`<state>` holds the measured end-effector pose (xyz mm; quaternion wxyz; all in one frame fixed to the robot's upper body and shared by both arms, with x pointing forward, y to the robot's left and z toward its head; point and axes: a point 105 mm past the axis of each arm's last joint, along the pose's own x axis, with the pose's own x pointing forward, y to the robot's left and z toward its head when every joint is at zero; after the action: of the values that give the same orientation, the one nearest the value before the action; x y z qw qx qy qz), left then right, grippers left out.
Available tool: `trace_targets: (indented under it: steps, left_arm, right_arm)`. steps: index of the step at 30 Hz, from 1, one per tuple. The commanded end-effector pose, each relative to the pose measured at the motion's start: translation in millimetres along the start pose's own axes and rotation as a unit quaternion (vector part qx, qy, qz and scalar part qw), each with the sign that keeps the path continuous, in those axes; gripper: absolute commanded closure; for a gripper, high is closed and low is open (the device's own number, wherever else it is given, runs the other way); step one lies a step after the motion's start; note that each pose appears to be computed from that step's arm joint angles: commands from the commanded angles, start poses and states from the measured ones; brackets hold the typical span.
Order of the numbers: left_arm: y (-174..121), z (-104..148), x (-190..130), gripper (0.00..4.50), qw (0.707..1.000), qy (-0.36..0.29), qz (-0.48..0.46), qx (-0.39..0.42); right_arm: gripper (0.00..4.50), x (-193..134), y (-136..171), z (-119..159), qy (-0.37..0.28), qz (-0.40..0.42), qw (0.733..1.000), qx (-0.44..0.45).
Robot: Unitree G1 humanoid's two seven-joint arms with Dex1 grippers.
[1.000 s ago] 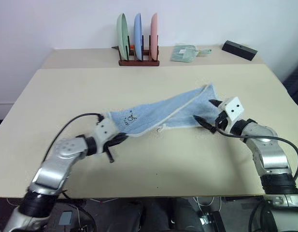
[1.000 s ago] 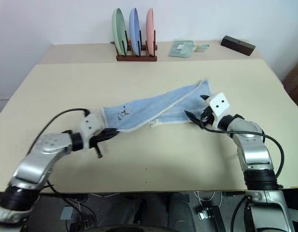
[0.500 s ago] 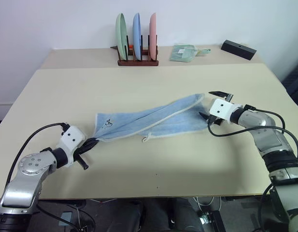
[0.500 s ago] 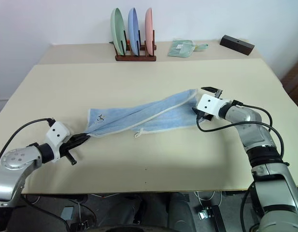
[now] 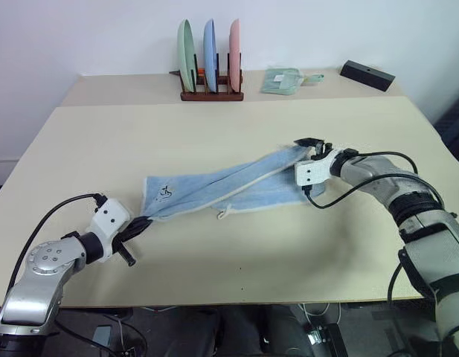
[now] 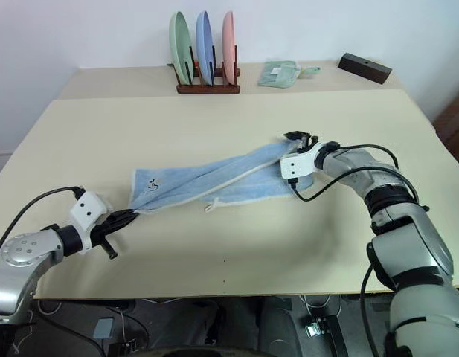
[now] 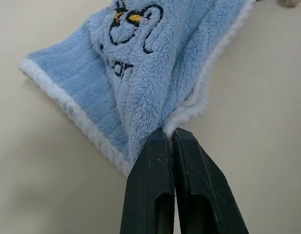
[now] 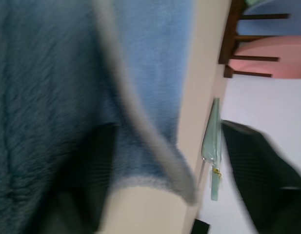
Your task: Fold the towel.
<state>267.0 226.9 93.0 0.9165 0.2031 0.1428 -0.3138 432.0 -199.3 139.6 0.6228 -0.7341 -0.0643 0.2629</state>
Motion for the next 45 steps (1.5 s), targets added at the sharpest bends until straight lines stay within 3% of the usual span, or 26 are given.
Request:
trace_targets:
  steps: [1, 4, 11, 18, 21, 23, 28, 30, 33, 38, 42, 45]
  left_arm:
    - [0, 8, -3, 4.50, 1.000, -0.015, 0.003, 0.011]
    - [-1, 8, -3, 4.50, 1.000, -0.015, 0.003, 0.010]
    - [3, 11, -9, 4.50, 1.000, -0.014, 0.012, 0.018]
    - [61, 57, -1, 4.50, 0.986, -0.087, 0.130, 0.053]
    - [116, 103, 8, 4.50, 0.961, -0.143, 0.227, 0.072]
    - [156, 153, 4, 4.50, 0.927, -0.194, 0.306, 0.101]
    - [201, 235, -28, 4.50, 0.867, -0.292, 0.388, 0.115]
    - [206, 245, -36, 4.50, 0.863, -0.307, 0.384, 0.115]
    - [186, 210, -31, 4.50, 0.902, -0.268, 0.311, 0.136]
    - [137, 129, -26, 4.50, 0.956, -0.162, 0.214, 0.120]
    - [80, 62, -33, 4.50, 0.986, -0.060, 0.118, 0.100]
    - [48, 32, -44, 4.50, 0.995, -0.005, 0.068, 0.069]
  right_arm:
    - [3.18, 0, -19, -7, 0.014, -0.037, 0.999, -0.012]
    - [4.47, -1, -18, -8, 0.013, -0.040, 0.999, -0.013]
    - [4.47, -18, -28, -12, -0.005, -0.065, 0.998, 0.004]
    - [4.47, -47, -70, -24, -0.002, -0.121, 0.992, 0.048]
    - [4.47, -53, -113, -35, 0.030, -0.172, 0.984, 0.045]
    - [4.47, -63, -158, -42, 0.054, -0.231, 0.971, 0.037]
    - [4.47, -93, -230, -41, 0.062, -0.338, 0.938, 0.031]
    - [4.47, -102, -243, -37, 0.050, -0.358, 0.932, 0.033]
    - [4.47, -100, -223, -27, -0.011, -0.316, 0.946, 0.070]
    - [4.47, -91, -137, -11, -0.072, -0.149, 0.978, 0.126]
    - [4.47, -102, -57, 5, -0.095, 0.025, 0.973, 0.208]
    - [4.47, -119, -22, 12, -0.088, 0.116, 0.957, 0.252]
